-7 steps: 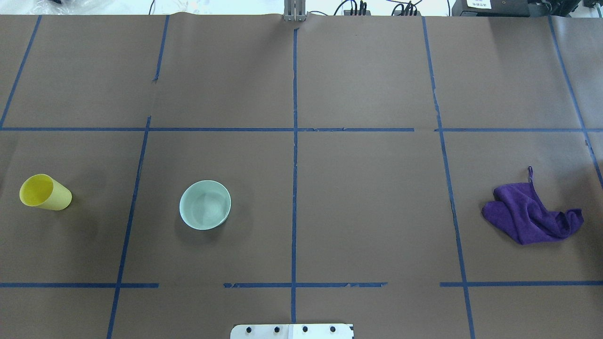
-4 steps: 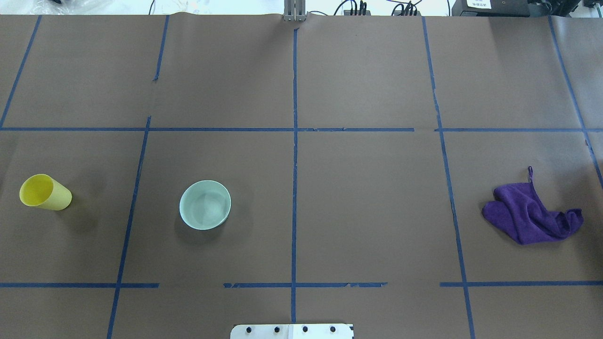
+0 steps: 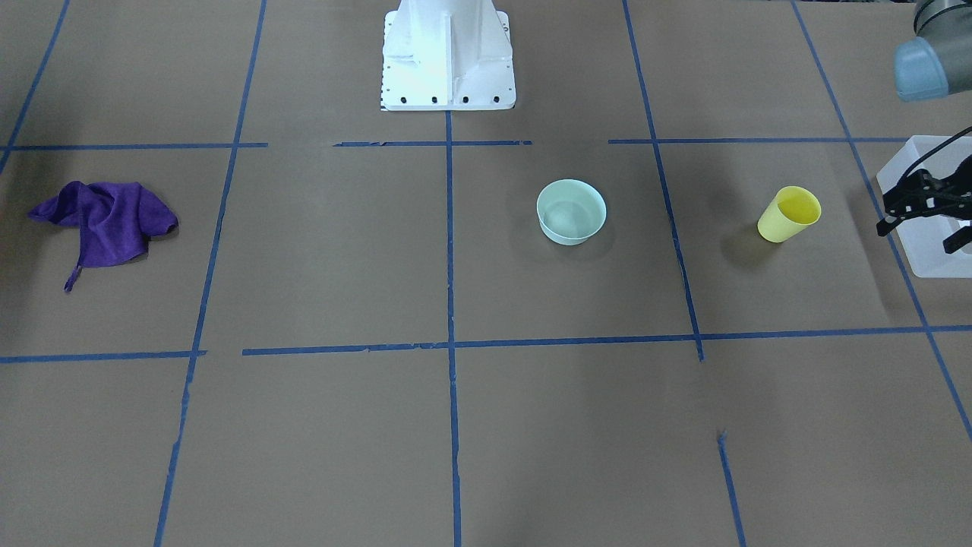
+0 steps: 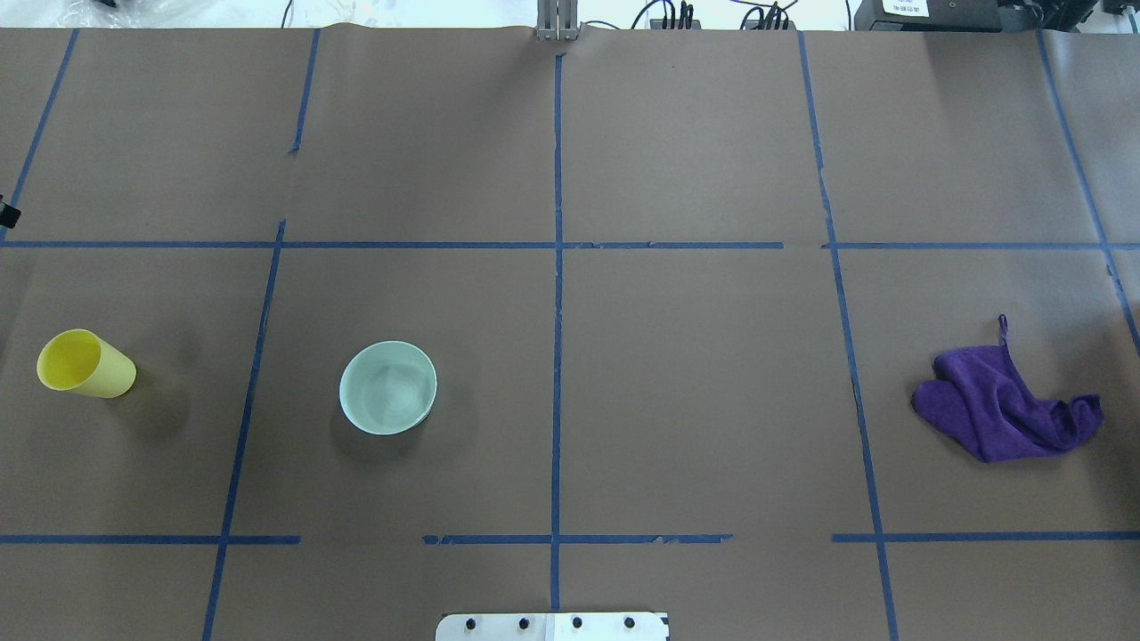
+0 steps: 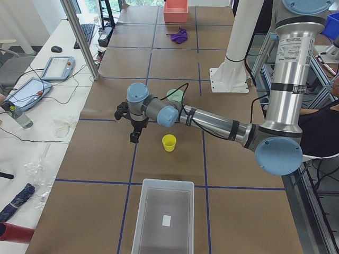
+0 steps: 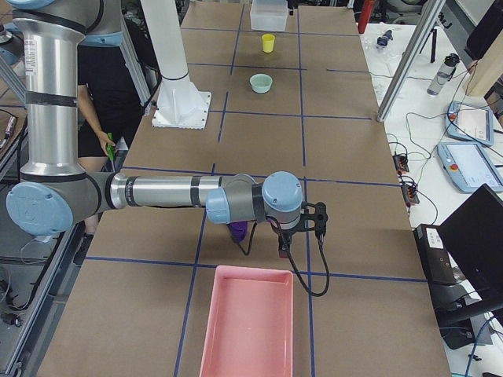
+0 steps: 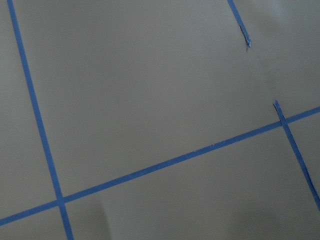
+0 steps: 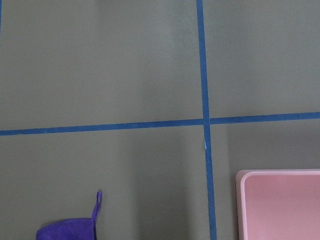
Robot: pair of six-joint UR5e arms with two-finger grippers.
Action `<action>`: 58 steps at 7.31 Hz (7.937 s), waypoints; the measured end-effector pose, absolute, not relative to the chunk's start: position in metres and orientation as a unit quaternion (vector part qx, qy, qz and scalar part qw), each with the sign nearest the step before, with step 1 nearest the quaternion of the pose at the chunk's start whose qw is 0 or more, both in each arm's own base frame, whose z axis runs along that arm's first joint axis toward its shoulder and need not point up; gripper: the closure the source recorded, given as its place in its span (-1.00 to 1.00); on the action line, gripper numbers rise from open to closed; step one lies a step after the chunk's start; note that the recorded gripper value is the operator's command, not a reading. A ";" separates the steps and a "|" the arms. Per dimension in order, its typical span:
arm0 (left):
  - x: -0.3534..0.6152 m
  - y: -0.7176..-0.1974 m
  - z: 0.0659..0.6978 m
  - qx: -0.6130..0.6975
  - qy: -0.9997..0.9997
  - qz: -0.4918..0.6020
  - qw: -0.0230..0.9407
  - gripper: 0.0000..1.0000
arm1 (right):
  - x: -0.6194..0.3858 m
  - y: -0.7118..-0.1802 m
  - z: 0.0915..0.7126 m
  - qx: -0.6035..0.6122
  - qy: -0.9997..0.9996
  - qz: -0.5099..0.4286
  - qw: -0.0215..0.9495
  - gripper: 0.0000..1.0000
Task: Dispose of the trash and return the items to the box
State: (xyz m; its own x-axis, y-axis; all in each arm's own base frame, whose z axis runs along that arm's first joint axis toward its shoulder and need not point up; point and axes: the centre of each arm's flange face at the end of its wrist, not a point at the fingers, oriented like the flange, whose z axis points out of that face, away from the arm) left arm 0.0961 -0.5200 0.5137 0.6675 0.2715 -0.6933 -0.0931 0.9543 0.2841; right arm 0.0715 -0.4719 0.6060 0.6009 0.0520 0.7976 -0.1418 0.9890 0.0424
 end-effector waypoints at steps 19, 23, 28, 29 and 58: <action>0.197 -0.406 0.601 0.057 0.412 0.016 0.909 0.51 | -0.095 -0.495 0.472 0.032 -0.418 -0.064 0.906 -1.00; 0.196 -0.407 0.593 0.067 0.419 0.022 0.905 1.00 | -0.134 -0.489 0.470 0.006 -0.410 -0.053 0.911 -1.00; 0.151 -0.418 0.518 0.066 0.426 -0.021 0.902 1.00 | -0.159 -0.462 0.496 0.032 -0.402 -0.012 0.915 -1.00; 0.141 -0.420 0.503 0.066 0.422 -0.030 0.904 1.00 | -0.168 -0.445 0.512 0.036 -0.394 -0.003 0.919 -1.00; -0.079 -0.405 0.741 0.028 0.348 -0.007 0.937 1.00 | -0.048 -0.399 0.421 0.069 -0.445 0.052 0.892 1.00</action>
